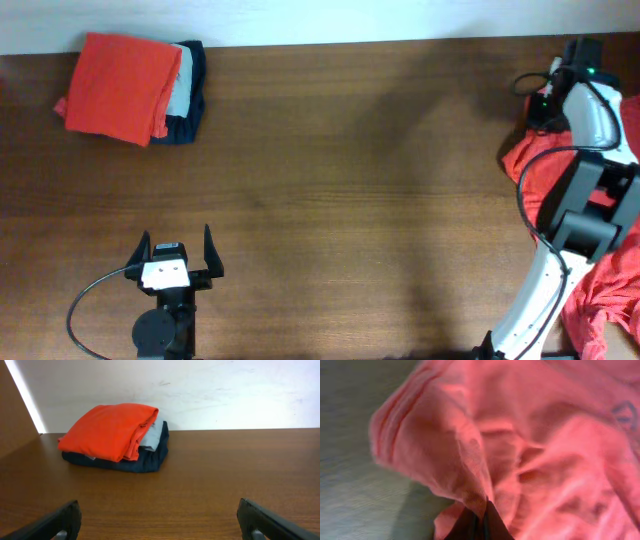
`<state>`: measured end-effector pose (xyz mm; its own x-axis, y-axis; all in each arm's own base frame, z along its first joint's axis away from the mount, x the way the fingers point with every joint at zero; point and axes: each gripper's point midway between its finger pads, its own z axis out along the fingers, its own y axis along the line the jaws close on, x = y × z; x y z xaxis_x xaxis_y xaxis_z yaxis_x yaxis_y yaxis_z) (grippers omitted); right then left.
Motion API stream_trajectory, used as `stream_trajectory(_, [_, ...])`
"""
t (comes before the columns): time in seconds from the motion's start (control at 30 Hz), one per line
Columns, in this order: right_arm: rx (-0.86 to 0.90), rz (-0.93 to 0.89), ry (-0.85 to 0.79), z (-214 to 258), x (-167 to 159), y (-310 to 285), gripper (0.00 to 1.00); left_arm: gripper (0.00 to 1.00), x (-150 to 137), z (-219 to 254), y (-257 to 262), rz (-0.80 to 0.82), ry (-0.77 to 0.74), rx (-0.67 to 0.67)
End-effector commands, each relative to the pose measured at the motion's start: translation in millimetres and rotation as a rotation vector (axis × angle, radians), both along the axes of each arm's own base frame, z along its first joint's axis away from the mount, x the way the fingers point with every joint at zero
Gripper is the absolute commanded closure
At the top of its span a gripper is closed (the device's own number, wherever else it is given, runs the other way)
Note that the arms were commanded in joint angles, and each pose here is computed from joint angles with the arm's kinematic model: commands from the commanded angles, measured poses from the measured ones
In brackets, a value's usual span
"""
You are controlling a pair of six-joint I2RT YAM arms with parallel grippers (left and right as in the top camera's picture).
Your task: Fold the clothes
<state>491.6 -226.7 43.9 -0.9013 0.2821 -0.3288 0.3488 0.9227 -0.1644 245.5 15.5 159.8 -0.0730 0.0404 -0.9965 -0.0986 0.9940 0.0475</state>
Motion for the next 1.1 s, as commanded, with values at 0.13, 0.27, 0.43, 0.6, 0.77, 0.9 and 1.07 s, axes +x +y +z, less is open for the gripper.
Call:
stream_trajectory(0.13, [0.081,-0.106,-0.06,17.6,-22.8,-38.9,0.96,0.01,-0.3,-0.3,1.0,0.006,-0.001,0.016])
stream_trajectory(0.27, [0.095,-0.158,-0.038,7.7,-40.9,-56.0,0.95,0.01,-0.3,-0.3,1.0,0.006,-0.001,0.016])
stream_trajectory(0.43, [0.099,-0.18,-0.028,3.1,-48.3,-64.6,0.56,0.01,-0.3,-0.3,1.0,0.006,-0.001,0.016])
stream_trajectory(0.6, [0.103,-0.235,-0.123,33.2,-38.3,-73.9,0.5,0.01,-0.3,-0.3,1.1,0.007,-0.001,0.016])
stream_trajectory(0.77, [0.033,-0.287,-0.126,73.8,-52.0,-85.5,0.4,0.01,-0.3,-0.3,1.0,0.006,-0.001,0.016])
stream_trajectory(0.9, [-0.002,-0.506,-0.062,79.5,-92.7,-101.8,0.4,0.01,-0.3,-0.3,1.0,0.006,-0.001,0.016])
stream_trajectory(1.07, [0.142,-0.504,-0.031,72.0,-104.7,-84.9,0.28,0.01,-0.3,-0.3,1.1,0.007,-0.001,0.016])
